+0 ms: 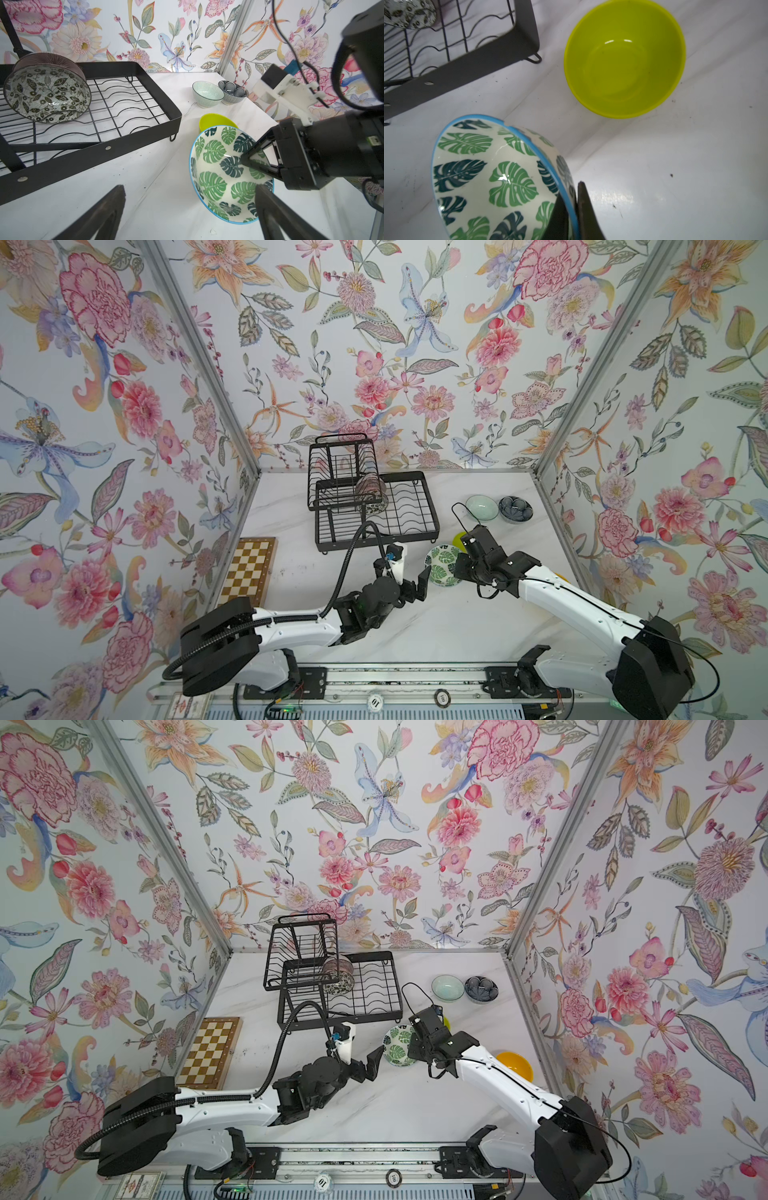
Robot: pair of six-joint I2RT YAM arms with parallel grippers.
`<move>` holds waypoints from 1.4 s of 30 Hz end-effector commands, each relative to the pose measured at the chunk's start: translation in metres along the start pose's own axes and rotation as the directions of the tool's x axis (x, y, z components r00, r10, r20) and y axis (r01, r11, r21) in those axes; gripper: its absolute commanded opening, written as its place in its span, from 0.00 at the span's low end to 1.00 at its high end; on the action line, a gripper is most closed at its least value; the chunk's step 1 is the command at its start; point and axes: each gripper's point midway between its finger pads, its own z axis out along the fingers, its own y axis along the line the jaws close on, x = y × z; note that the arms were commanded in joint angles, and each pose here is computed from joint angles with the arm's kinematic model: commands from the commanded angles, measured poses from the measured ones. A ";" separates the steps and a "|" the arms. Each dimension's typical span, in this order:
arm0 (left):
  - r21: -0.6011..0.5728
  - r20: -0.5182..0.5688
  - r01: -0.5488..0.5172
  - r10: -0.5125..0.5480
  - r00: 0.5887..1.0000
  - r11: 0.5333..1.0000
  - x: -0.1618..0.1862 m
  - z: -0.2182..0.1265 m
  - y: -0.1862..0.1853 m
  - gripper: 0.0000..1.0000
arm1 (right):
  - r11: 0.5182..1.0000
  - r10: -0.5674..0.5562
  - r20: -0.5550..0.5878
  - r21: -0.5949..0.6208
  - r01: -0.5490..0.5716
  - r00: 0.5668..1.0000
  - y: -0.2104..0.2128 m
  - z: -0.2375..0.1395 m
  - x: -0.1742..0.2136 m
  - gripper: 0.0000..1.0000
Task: Load the bowls into the dish rack
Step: 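Lift the leaf-patterned bowl with the right gripper toward the rack while the left gripper approaches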
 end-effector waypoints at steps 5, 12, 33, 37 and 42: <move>-0.013 -0.017 0.060 -0.061 0.998 0.998 -0.042 0.014 0.006 0.97 | 0.990 0.012 0.281 -0.141 0.029 0.960 0.052 -0.040 -0.086 0.00; 0.023 -0.025 0.230 -0.229 0.973 0.973 -0.072 0.037 0.009 0.83 | 0.970 0.030 0.418 -0.231 0.075 0.908 0.077 -0.065 -0.125 0.00; 0.067 -0.039 0.331 -0.329 0.944 0.941 -0.102 0.111 0.001 0.02 | 0.919 0.131 0.542 -0.381 0.103 0.830 0.092 -0.087 -0.159 0.06; 0.069 -0.036 0.328 -0.327 0.944 0.942 -0.104 0.113 0.001 0.00 | 0.919 0.169 0.524 -0.390 0.059 0.835 0.080 -0.081 -0.162 0.20; 0.024 0.011 0.289 -0.289 0.957 0.957 -0.115 0.116 0.009 0.00 | 0.907 0.215 0.501 -0.420 0.019 0.838 0.072 -0.088 -0.163 0.53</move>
